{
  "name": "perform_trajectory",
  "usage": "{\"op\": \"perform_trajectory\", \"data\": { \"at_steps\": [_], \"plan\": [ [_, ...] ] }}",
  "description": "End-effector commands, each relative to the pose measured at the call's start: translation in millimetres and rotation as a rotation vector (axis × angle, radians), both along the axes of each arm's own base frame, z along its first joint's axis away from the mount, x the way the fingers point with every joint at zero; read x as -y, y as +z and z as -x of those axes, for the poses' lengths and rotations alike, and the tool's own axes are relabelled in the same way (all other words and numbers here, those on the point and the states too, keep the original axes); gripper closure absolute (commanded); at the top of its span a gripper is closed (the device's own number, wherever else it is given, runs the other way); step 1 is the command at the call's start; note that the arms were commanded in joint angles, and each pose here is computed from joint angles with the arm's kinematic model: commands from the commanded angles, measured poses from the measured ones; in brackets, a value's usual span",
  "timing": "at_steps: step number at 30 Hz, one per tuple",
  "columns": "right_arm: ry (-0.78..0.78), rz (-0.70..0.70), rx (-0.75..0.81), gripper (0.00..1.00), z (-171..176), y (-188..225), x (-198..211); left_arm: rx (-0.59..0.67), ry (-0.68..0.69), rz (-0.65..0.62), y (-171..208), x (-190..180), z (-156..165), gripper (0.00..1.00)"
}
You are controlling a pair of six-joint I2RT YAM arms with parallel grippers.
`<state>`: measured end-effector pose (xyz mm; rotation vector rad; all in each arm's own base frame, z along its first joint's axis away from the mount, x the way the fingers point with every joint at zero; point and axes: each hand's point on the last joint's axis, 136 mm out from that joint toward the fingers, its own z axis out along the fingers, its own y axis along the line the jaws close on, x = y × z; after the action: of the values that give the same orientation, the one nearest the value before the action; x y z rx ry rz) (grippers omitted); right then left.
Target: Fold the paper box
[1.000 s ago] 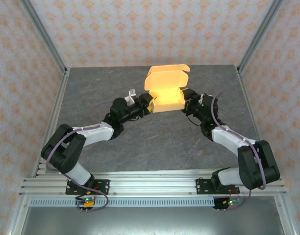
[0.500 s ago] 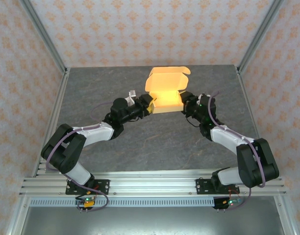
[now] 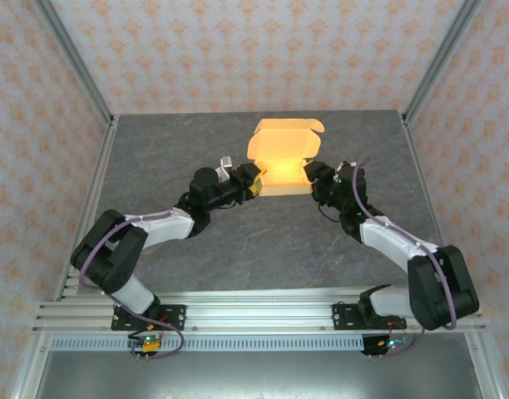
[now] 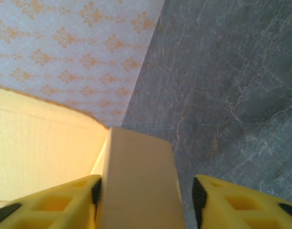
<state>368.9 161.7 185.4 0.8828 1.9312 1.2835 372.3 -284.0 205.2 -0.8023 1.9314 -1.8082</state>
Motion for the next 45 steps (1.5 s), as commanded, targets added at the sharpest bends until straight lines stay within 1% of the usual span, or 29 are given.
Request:
{"op": "perform_trajectory", "data": {
  "at_steps": [1,3,4,5,8,10,13,16,19,20,22,24,26,27,29,31,34,36,38,41,45],
  "plan": [
    [-0.015,0.013,0.024,0.42,9,11,6,0.093,0.002,0.034,23,0,0,0.74],
    [-0.019,-0.011,0.029,0.38,9,16,7,0.096,0.001,0.036,24,0,1,0.74],
    [-0.017,-0.036,0.063,0.36,13,30,8,0.097,0.002,0.036,24,-1,1,0.74],
    [-0.017,-0.05,0.077,0.34,14,36,9,0.097,0.002,0.035,25,-1,1,0.74],
    [-0.004,-0.067,0.105,0.31,18,52,11,0.097,0.007,0.026,23,-4,1,0.74],
    [-0.001,-0.042,0.104,0.31,22,55,14,0.101,0.01,0.025,24,-5,1,0.74],
    [0.015,0.069,0.089,0.3,28,50,20,0.125,0.005,-0.005,26,-6,2,0.74],
    [0.052,0.253,0.09,0.3,37,41,28,0.169,-0.01,-0.107,24,-8,3,0.74],
    [0.076,0.436,0.103,0.28,45,37,41,0.202,-0.055,-0.27,10,-8,5,0.74],
    [0.08,0.476,0.111,0.27,45,37,45,0.224,-0.073,-0.325,4,-7,6,0.74],
    [0.095,0.511,0.121,0.26,45,39,49,0.253,-0.098,-0.408,-8,-8,5,0.74],
    [0.107,0.545,0.137,0.25,45,41,51,0.321,-0.138,-0.496,-18,-7,7,0.74],
    [0.138,0.607,0.164,0.25,45,42,52,0.427,-0.192,-0.601,-26,-4,11,0.74],
    [0.147,0.634,0.17,0.25,45,41,53,0.475,-0.205,-0.625,-27,-2,14,0.74],
    [0.161,0.691,0.196,0.25,46,43,55,0.596,-0.242,-0.626,-23,8,24,0.74],
    [0.182,0.733,0.257,0.25,49,46,54,0.659,-0.277,-0.626,-22,15,31,0.74],
    [0.255,0.817,0.402,0.22,57,49,47,0.7,-0.316,-0.626,-22,21,36,0.74],
    [0.252,0.886,0.427,0.21,60,42,53,0.708,-0.332,-0.654,-25,21,36,0.75],
    [0.247,0.929,0.429,0.2,61,35,57,0.704,-0.347,-0.66,-26,22,36,0.75],
    [0.219,0.94,0.412,0.2,59,27,62,0.675,-0.341,-0.644,-28,21,33,0.75],
    [0.157,0.957,0.377,0.19,53,20,73,0.545,-0.314,-0.561,-38,17,20,0.75]
  ]
}}
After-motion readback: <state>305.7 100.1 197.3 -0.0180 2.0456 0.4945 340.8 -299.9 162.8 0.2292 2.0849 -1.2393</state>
